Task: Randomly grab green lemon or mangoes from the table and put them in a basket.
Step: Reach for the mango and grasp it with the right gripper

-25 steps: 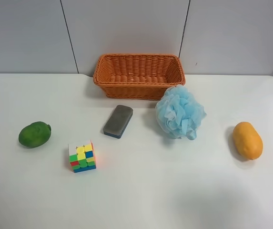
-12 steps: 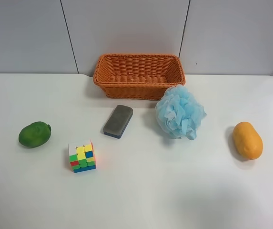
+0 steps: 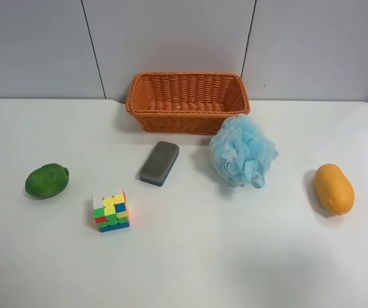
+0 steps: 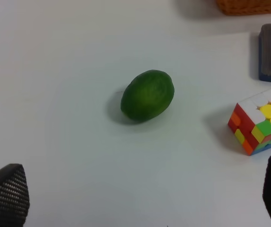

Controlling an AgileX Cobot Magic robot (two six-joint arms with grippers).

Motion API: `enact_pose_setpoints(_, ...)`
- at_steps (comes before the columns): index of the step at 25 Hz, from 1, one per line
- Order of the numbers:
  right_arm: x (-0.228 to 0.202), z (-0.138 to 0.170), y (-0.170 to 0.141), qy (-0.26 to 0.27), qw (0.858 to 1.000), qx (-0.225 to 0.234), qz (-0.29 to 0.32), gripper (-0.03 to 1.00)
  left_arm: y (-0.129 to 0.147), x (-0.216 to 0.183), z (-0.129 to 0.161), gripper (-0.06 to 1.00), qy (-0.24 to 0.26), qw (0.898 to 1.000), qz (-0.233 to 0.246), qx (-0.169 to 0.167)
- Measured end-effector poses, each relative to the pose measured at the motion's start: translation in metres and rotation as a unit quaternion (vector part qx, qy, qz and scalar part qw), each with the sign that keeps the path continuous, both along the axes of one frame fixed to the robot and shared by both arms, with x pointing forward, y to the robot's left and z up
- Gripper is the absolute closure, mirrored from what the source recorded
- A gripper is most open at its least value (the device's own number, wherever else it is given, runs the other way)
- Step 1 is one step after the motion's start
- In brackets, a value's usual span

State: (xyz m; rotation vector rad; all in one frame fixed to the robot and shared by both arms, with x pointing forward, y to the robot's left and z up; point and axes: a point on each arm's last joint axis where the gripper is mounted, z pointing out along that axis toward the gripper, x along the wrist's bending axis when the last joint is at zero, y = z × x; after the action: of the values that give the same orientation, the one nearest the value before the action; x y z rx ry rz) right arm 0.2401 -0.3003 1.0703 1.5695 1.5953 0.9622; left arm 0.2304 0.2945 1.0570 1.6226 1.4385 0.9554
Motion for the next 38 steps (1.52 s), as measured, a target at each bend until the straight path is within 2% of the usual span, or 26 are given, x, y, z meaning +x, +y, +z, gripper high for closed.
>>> enact_pose_setpoints(8, 0.058, 0.037, -0.001, 0.106, 0.994, -0.016, -0.024, -0.02, 0.000, 0.000, 0.000, -0.05, 0.000, 1.000, 0.000, 0.000)
enact_pose_setpoints(14, 0.116, 0.037, 0.003, 0.203, 0.979, -0.026, -0.022, -0.02, 0.000, 0.000, 0.000, -0.05, 0.000, 1.000, 0.000, 0.000)
enact_pose_setpoints(22, 0.187, -0.010, 0.008, 0.344, 0.938, -0.040, -0.018, -0.02, 0.000, 0.000, 0.000, -0.05, 0.000, 1.000, 0.000, 0.000)
enact_pose_setpoints(26, 0.214, -0.039, 0.004, 0.390, 0.919, -0.054, -0.022, -0.02, 0.000, 0.000, 0.000, -0.05, 0.000, 1.000, 0.000, 0.000)
enact_pose_setpoints(31, 0.236, -0.068, -0.016, 0.417, 0.907, -0.047, -0.044, -0.02, 0.000, 0.000, 0.000, -0.05, 0.000, 1.000, 0.000, 0.000)
enact_pose_setpoints(38, 0.261, -0.103, -0.020, 0.422, 0.905, -0.051, -0.031, -0.02, 0.000, 0.000, 0.000, -0.05, 0.000, 1.000, 0.000, 0.000)
